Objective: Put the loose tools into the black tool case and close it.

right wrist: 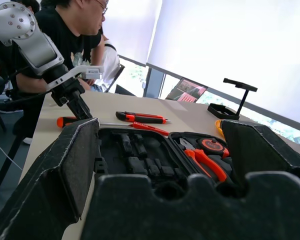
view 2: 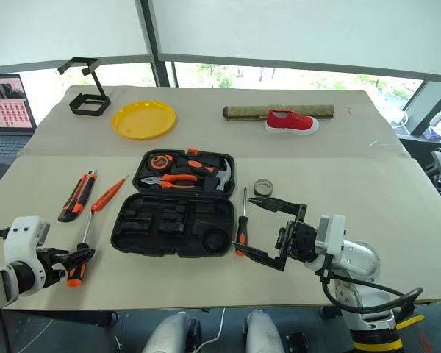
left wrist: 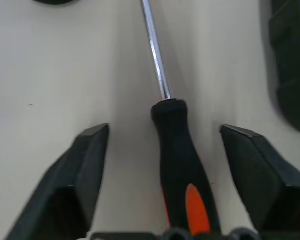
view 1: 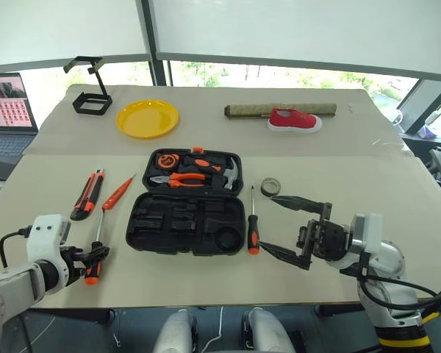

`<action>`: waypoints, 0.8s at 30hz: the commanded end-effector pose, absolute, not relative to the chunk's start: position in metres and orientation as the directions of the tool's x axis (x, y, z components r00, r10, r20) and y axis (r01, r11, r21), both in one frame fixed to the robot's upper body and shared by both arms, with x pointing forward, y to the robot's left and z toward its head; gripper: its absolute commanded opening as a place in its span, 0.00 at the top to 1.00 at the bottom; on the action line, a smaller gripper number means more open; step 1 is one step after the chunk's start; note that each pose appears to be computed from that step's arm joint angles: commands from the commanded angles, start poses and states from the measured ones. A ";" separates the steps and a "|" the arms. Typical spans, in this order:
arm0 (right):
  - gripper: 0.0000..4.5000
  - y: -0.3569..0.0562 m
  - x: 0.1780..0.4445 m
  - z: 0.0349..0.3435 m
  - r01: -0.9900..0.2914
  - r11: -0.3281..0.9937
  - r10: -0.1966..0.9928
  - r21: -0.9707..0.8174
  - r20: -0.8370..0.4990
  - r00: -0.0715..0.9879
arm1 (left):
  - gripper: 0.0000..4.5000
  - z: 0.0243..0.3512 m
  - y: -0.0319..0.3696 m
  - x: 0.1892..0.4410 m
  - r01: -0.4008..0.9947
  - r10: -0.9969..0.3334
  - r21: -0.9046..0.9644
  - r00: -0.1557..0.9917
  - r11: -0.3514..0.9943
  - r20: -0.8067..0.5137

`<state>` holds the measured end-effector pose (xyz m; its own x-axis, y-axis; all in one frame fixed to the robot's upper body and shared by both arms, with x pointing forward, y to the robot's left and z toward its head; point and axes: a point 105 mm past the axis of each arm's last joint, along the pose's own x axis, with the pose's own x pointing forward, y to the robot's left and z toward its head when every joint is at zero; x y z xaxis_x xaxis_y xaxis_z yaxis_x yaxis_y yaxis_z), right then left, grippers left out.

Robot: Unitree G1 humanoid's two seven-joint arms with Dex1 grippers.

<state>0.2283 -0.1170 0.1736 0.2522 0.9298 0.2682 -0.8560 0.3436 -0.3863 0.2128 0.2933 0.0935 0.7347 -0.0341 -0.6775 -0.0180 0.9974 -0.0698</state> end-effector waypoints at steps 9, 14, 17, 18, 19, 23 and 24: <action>0.00 -0.111 0.207 0.179 -0.862 0.229 0.963 -0.452 0.234 0.133 | 0.88 0.115 0.314 0.206 0.016 -0.122 -0.176 0.782 0.984 -0.612; 0.00 -0.118 0.204 0.179 -0.856 0.254 0.960 -0.450 0.222 0.168 | 0.88 0.155 0.329 0.205 0.127 -0.188 -0.151 0.837 0.980 -0.514; 0.00 -0.129 0.208 0.180 -0.841 0.320 0.944 -0.437 0.223 0.243 | 0.88 0.206 0.288 0.221 0.481 -0.479 -0.058 0.840 0.875 -0.256; 0.00 -0.133 0.210 0.180 -0.836 0.340 0.938 -0.432 0.225 0.265 | 0.88 0.215 0.277 0.223 0.561 -0.552 -0.022 0.806 0.828 -0.212; 0.00 -0.137 0.212 0.181 -0.831 0.367 0.928 -0.419 0.227 0.295 | 0.88 0.217 0.265 0.226 0.633 -0.617 0.009 0.757 0.774 -0.217; 0.00 -0.151 0.221 0.179 -0.820 0.447 0.894 -0.356 0.210 0.396 | 0.88 0.204 0.226 0.253 0.842 -0.752 0.294 0.538 0.453 -0.381; 0.00 -0.153 0.221 0.179 -0.820 0.457 0.889 -0.344 0.203 0.410 | 0.88 0.199 0.218 0.262 0.863 -0.759 0.342 0.496 0.373 -0.422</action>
